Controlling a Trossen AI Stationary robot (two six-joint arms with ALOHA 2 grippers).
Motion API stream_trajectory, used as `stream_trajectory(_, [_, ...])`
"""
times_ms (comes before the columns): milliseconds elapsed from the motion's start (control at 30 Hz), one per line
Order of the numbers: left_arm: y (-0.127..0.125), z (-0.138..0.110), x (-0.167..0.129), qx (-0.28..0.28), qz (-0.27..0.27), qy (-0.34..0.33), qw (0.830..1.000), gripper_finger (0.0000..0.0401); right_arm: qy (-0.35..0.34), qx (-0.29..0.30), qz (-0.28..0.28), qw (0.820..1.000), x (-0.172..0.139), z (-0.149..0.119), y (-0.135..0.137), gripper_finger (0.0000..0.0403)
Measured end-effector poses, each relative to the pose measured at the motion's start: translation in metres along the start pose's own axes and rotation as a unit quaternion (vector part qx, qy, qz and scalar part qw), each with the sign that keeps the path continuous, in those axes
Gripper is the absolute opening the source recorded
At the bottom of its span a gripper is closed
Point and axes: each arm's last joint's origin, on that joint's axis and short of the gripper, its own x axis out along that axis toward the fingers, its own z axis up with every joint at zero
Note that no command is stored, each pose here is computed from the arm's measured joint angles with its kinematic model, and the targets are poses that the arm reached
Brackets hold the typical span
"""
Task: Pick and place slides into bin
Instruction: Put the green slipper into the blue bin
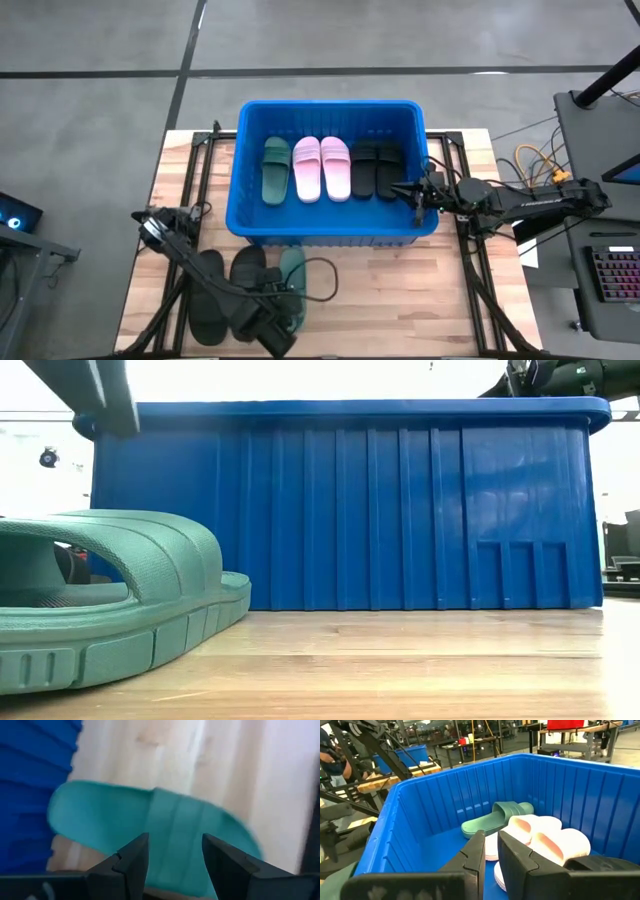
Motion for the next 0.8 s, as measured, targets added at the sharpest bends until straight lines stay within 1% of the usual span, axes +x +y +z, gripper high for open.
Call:
stream_trajectory(67, [0.006,0.003,0.003,0.004,0.007,0.016,1.0,0.0169,0.0,0.0,0.0,1.0,0.0,0.0,0.0,0.0043])
stream_trajectory(200, [0.012,0.01,0.007,0.043,-0.025,0.054,0.997,0.0169,0.0,0.0,0.0,1.0,0.0,0.0,0.0,0.0043])
stream_trajectory(367, [0.021,0.019,0.009,0.081,-0.033,0.058,0.994,0.0168,0.0,0.001,0.0,1.0,0.0,0.0,0.0,0.0043])
stream_trajectory(533, [0.037,0.032,0.012,0.1,-0.084,0.087,0.988,0.0168,0.0,0.001,0.0,1.0,0.0,0.0,0.0,0.0043])
stream_trajectory(600, [0.043,0.037,0.014,0.106,-0.101,0.082,0.986,0.0168,0.001,0.001,0.0,1.0,0.0,0.0,0.0,0.0043])
stream_trajectory(700, [0.053,0.043,0.016,0.097,-0.126,0.062,0.985,0.0168,0.002,0.001,0.0,1.0,0.0,0.0,0.0,0.0043])
stream_trajectory(733, [0.057,0.044,0.017,0.091,-0.141,0.059,0.984,0.0169,0.003,0.0,0.0,1.0,0.0,-0.001,0.0,0.0043])
stream_trajectory(800, [0.064,0.043,0.021,0.081,-0.175,0.073,0.978,0.0169,0.003,0.0,0.0,1.0,0.0,-0.001,0.0,0.0043])
